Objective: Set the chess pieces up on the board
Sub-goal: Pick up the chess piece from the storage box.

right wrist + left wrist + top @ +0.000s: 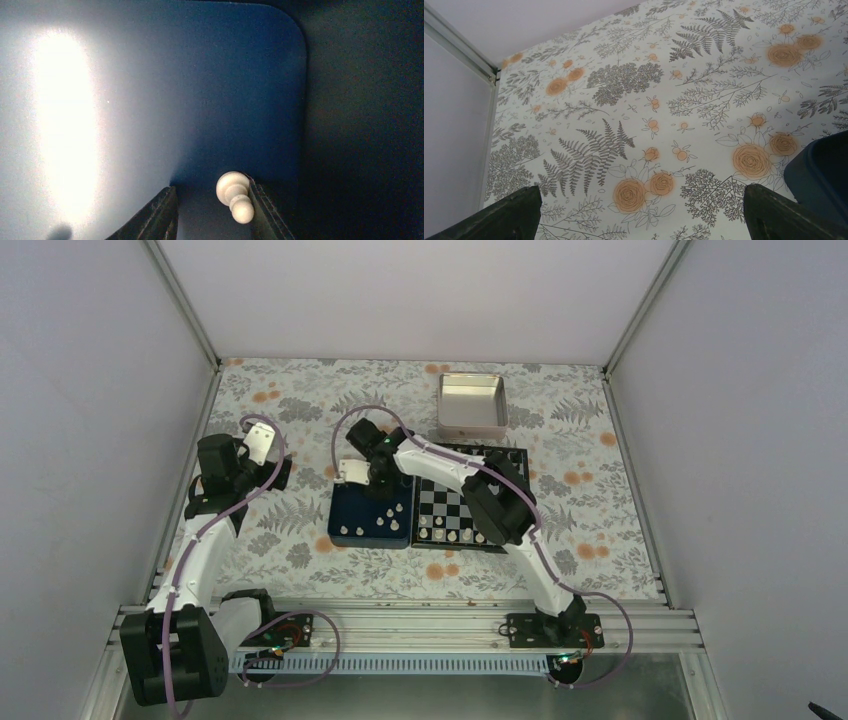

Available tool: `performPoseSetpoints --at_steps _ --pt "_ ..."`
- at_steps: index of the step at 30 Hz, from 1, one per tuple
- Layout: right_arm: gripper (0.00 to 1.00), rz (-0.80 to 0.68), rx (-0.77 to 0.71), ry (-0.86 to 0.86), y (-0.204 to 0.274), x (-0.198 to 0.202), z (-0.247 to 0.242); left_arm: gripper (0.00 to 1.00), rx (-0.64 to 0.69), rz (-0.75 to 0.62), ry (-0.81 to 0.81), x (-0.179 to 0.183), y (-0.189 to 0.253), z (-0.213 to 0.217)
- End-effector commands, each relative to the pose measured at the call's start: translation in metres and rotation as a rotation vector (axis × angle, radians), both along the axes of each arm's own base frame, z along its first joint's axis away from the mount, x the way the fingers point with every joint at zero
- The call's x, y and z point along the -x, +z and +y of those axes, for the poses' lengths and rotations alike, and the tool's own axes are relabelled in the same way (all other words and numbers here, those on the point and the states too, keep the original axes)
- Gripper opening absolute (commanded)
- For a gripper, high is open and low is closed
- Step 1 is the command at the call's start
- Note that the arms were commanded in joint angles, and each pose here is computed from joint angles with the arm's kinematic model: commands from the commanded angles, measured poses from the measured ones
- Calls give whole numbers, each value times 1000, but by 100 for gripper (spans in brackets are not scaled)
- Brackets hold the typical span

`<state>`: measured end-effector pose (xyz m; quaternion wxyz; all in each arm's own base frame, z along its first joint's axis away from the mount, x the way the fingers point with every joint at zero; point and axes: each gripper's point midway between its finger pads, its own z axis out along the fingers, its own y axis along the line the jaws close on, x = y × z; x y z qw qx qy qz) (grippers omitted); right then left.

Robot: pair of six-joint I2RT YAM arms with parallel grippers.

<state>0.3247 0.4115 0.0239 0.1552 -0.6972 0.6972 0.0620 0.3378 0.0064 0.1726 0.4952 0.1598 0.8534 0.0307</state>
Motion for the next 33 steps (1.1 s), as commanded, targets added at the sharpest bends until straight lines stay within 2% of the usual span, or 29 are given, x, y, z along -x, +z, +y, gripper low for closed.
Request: performPoseSetpoints --at_steps 1,8,15,24,33 --pt "37 0 -25 23 2 4 14 100 8 -21 -8 1 5 -1" --pt "29 6 -23 30 3 8 15 100 10 -18 -10 1 4 -1" --pt "32 -12 -39 35 8 6 21 100 9 -17 -10 1 4 -1" --pt "30 -12 -39 41 6 6 24 100 12 -14 -8 1 3 -1" --pt "9 2 -22 42 4 9 21 100 14 -12 -12 1 3 -1"
